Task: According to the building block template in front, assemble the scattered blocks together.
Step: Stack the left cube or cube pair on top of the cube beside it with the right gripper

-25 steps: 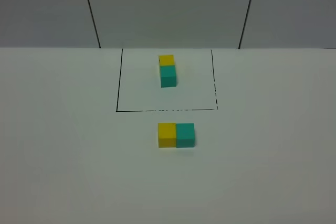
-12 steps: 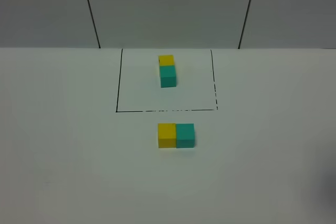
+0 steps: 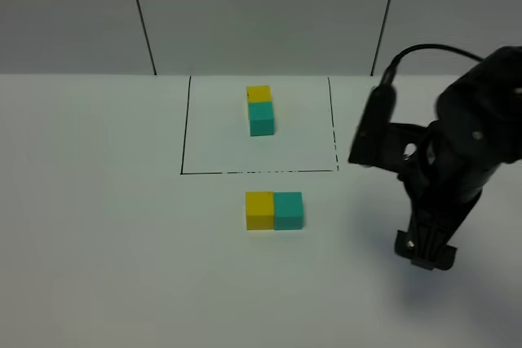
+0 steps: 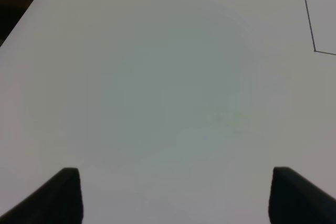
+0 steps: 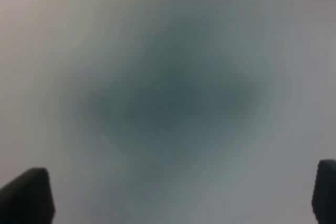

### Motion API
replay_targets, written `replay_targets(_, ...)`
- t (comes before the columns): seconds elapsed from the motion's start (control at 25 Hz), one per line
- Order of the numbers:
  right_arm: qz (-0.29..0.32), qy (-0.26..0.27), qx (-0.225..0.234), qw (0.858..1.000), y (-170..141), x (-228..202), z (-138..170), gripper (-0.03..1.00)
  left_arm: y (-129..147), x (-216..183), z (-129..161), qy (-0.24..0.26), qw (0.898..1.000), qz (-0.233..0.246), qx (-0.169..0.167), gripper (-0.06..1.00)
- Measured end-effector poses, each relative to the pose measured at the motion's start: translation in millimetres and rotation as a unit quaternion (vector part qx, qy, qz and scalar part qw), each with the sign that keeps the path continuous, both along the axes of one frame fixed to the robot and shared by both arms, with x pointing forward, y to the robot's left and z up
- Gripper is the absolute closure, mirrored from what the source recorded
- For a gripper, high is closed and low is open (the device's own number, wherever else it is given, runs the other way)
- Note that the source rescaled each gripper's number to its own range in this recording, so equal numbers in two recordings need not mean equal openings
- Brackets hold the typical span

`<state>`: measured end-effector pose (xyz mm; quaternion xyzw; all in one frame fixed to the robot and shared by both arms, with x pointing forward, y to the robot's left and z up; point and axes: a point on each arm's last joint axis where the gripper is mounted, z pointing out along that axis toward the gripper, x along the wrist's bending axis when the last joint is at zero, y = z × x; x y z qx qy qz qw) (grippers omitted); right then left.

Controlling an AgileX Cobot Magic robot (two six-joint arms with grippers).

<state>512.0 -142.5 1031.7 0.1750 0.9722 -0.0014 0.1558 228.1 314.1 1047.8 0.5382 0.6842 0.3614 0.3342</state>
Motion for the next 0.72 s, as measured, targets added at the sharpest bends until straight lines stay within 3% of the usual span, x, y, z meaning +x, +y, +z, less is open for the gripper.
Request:
replay_targets(0.4, 0.129, 0.015, -0.071, 0.989, 89, 12, -48, -0.03, 0, 0, 0, 0.0, 1.0, 0.0, 0.0, 0.34)
replay_targets(0.56, 0.137, 0.012, -0.105, 0.985, 111, 36, -66, -0.03, 0, 0, 0, 0.0, 1.0, 0.0, 0.0, 0.34)
replay_targets(0.72, 0.148, 0.008, -0.103, 0.984, 119, 45, -78, -0.03, 0, 0, 0, 0.0, 1.0, 0.0, 0.0, 0.34)
